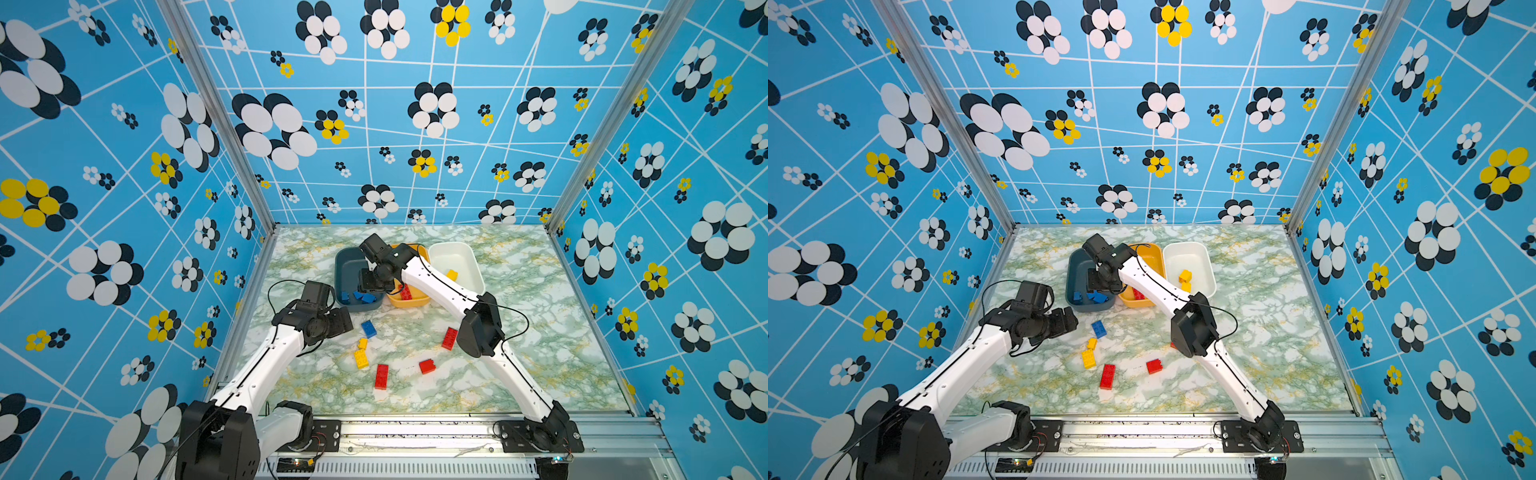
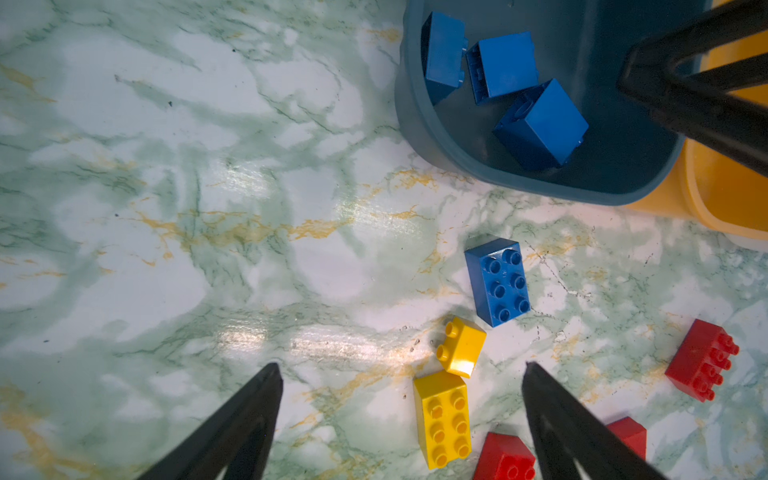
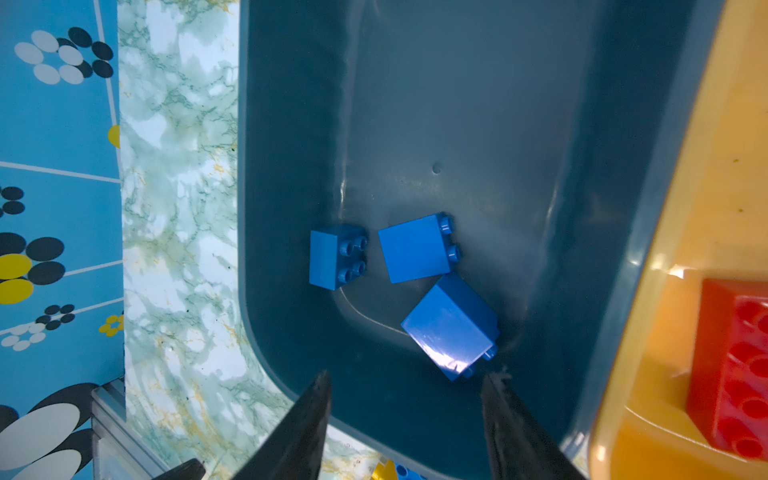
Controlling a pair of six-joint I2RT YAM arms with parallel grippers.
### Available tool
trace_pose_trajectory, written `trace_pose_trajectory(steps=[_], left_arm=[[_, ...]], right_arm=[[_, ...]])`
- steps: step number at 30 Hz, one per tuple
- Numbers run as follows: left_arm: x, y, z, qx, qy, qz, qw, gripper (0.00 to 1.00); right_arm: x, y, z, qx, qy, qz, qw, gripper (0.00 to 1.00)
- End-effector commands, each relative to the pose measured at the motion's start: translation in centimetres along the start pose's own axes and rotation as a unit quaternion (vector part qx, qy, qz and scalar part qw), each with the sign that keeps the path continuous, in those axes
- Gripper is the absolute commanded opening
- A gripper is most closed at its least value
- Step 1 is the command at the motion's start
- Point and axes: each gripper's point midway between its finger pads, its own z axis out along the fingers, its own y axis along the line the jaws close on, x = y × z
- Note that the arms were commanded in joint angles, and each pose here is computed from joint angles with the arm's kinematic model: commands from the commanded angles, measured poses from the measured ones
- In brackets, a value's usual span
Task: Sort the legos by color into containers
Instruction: 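Open right gripper to drop the blue brick into the teal bin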
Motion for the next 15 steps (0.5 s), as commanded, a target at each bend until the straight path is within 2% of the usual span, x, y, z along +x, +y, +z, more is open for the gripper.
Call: trace_pose_trajectory(steps=[1, 15], left_arm=[[-0.4, -0.2, 0.1, 0.004, 0.001, -0.003, 1.0, 0.92], [-1.0, -3.8, 1.0, 0.021, 0.01, 0.03, 0.999, 0.89]], right_arm=[[-0.8, 1.2, -3.5, -0.011, -0.018, -0.013, 1.0, 0.6], [0.0, 0.3, -9.2, 0.007, -0.041, -0.024, 0.999, 0.67]])
